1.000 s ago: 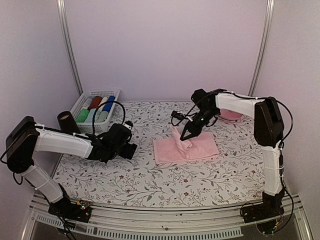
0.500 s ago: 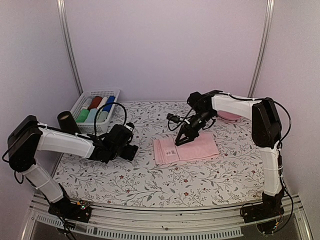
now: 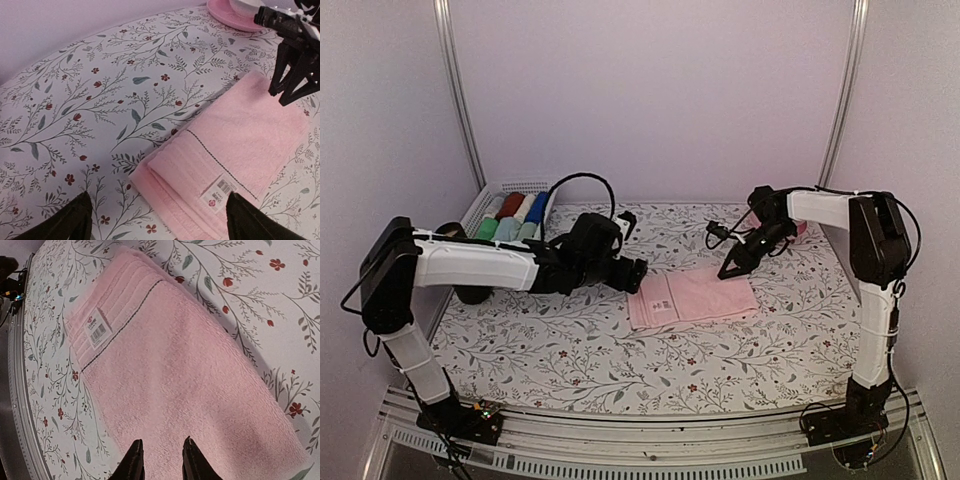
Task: Roll the towels
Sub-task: Smooth out the towel at the center of the board.
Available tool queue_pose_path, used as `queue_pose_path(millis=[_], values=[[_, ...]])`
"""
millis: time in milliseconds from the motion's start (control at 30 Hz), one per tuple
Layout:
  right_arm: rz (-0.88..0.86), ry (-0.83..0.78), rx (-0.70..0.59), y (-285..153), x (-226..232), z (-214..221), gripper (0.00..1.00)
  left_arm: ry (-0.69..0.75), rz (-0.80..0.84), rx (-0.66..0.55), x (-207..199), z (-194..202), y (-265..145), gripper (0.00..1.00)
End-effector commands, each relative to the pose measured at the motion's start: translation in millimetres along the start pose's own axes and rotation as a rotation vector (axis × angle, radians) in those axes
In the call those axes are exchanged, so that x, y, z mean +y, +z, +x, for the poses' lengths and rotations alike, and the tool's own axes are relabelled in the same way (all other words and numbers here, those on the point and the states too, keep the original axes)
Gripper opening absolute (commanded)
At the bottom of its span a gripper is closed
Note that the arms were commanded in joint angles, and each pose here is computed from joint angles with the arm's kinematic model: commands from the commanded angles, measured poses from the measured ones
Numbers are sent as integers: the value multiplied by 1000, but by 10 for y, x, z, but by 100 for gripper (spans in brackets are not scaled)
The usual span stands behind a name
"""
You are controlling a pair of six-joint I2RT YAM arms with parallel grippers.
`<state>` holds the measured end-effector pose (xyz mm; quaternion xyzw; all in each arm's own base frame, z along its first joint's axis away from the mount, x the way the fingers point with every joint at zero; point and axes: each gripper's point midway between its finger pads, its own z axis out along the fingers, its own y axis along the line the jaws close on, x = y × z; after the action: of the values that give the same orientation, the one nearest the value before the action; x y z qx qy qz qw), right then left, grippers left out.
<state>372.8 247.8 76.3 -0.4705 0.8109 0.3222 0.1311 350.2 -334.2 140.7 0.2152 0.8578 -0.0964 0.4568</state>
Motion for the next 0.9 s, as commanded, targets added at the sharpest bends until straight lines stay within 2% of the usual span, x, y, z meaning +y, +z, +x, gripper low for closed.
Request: queue_pose_path(millis=[0, 167, 300, 600, 833, 867], values=[[90, -5, -26, -95, -184, -42, 25, -124, 183, 87, -291, 143, 267, 92], [120, 5, -6, -50, -280, 26, 25, -281, 279, 148, -257, 367, 449, 85], [124, 7, -11, -60, -281, 11, 25, -353, 298, 162, -180, 459, 519, 83], [134, 3, -13, -79, -283, -1, 25, -436, 440, 183, -400, 499, 540, 74], [134, 8, -6, -45, -311, 26, 25, -477, 473, 208, -479, 610, 569, 71], [134, 10, -6, -43, -314, 28, 25, -483, 459, 233, -471, 728, 632, 71]])
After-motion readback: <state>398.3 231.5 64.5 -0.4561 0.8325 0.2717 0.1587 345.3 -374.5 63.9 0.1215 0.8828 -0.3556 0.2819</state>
